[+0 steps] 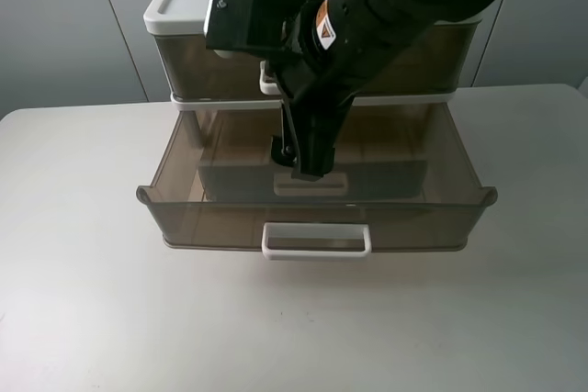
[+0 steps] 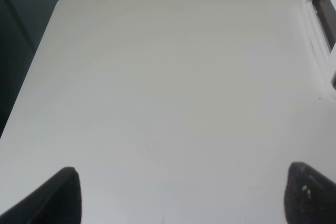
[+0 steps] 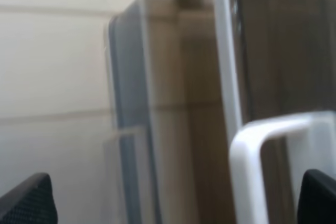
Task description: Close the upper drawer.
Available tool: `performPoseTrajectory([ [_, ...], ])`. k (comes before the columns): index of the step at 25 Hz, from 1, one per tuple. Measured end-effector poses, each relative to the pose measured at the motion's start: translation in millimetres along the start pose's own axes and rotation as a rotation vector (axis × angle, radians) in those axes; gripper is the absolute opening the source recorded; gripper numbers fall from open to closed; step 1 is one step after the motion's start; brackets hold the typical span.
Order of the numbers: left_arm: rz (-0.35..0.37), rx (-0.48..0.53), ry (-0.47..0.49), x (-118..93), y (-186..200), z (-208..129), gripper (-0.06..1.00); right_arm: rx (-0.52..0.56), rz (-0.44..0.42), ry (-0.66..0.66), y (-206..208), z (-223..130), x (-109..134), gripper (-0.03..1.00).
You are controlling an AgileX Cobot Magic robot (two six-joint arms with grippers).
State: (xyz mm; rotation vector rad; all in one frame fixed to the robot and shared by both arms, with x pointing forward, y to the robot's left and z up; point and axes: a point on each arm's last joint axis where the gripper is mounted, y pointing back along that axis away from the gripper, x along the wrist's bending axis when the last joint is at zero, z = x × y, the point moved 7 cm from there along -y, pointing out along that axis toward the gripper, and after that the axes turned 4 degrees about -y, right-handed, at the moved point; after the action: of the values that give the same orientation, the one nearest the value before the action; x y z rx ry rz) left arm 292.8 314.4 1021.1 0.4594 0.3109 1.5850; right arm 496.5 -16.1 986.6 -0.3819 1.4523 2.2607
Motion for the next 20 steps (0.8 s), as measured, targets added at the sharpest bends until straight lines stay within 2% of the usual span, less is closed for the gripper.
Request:
performPoseTrajectory([
  [7,0.000,0.000,0.002,0.0,0.0,0.0,0.74,-0.021,-0.005,-0.003,-0.3,3.4,-0.8,0.70],
  [12,0.000,0.000,0.002,0.0,0.0,0.0,0.74,-0.047,0.014,-0.051,6.1,7.1,1.3,0.70],
  [16,0.000,0.000,0.002,0.0,0.0,0.0,0.74,-0.087,0.035,-0.124,31.3,10.4,1.7,0.70],
  [20,0.000,0.000,0.002,0.0,0.0,0.0,0.74,-0.092,0.114,-0.223,65.9,6.1,11.7,0.70],
])
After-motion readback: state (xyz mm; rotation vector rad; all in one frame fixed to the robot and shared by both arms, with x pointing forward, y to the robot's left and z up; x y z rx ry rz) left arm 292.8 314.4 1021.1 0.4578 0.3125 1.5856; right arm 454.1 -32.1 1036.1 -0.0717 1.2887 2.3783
